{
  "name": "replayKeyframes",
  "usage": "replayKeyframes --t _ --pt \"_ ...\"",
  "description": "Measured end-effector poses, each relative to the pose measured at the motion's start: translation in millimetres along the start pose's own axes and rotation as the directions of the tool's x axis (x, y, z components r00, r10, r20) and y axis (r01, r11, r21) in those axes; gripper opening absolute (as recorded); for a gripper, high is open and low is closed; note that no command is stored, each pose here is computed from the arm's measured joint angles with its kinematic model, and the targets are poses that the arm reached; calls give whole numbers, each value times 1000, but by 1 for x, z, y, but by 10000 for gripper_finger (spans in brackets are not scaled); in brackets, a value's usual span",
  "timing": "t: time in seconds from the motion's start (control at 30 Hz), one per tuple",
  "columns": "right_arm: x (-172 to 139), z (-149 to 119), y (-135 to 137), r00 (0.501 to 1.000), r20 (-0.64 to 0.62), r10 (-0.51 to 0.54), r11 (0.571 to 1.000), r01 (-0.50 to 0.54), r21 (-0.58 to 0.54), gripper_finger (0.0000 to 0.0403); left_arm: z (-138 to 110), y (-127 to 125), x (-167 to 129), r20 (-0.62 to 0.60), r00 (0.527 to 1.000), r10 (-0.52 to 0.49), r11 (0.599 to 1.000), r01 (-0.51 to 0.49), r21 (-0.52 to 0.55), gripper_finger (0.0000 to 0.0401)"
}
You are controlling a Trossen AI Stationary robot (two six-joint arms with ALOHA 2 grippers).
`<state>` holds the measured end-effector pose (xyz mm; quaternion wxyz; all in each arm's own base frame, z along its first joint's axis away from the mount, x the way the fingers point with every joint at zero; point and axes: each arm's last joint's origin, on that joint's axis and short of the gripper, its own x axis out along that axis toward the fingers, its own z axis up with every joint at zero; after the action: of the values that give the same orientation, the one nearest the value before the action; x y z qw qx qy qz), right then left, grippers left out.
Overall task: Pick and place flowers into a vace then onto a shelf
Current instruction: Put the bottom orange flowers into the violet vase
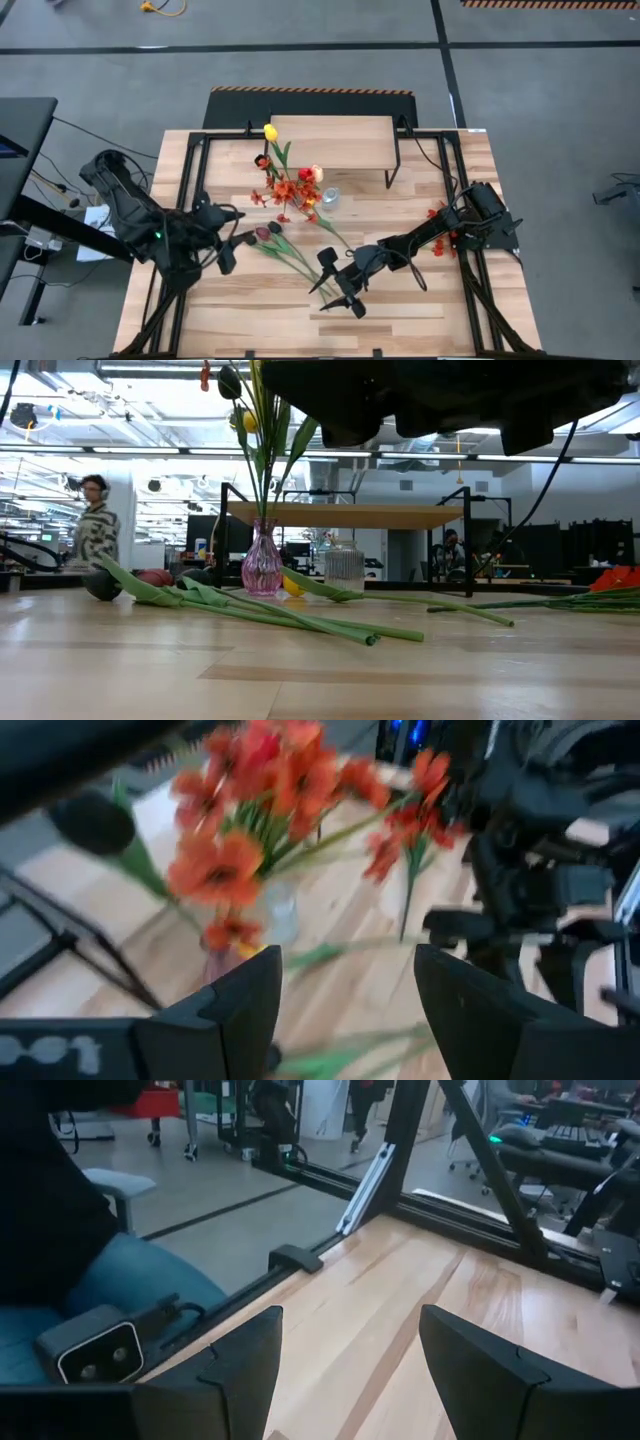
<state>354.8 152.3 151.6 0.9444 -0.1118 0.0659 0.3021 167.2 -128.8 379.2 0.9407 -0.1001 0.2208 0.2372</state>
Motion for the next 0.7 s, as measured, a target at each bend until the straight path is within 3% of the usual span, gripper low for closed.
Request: replayKeyframes --t 0.23,0.4,0.5,0.7 --pt "0 1 0 1000 11 -2 999 2 32 228 -4 -22 9 100 995 27 990 -41 134 217" --pt "0 1 0 1000 7 -1 999 1 40 228 -8 -28 14 116 992 50 990 -65 126 202" --pt "0 -1 1 1000 -7 4 999 -4 44 228 -13 -33 15 86 996 37 993 -46 112 162" --pt "0 -1 1 1000 -12 5 993 -3 120 228 -22 -42 11 49 999 -9 998 6 70 41"
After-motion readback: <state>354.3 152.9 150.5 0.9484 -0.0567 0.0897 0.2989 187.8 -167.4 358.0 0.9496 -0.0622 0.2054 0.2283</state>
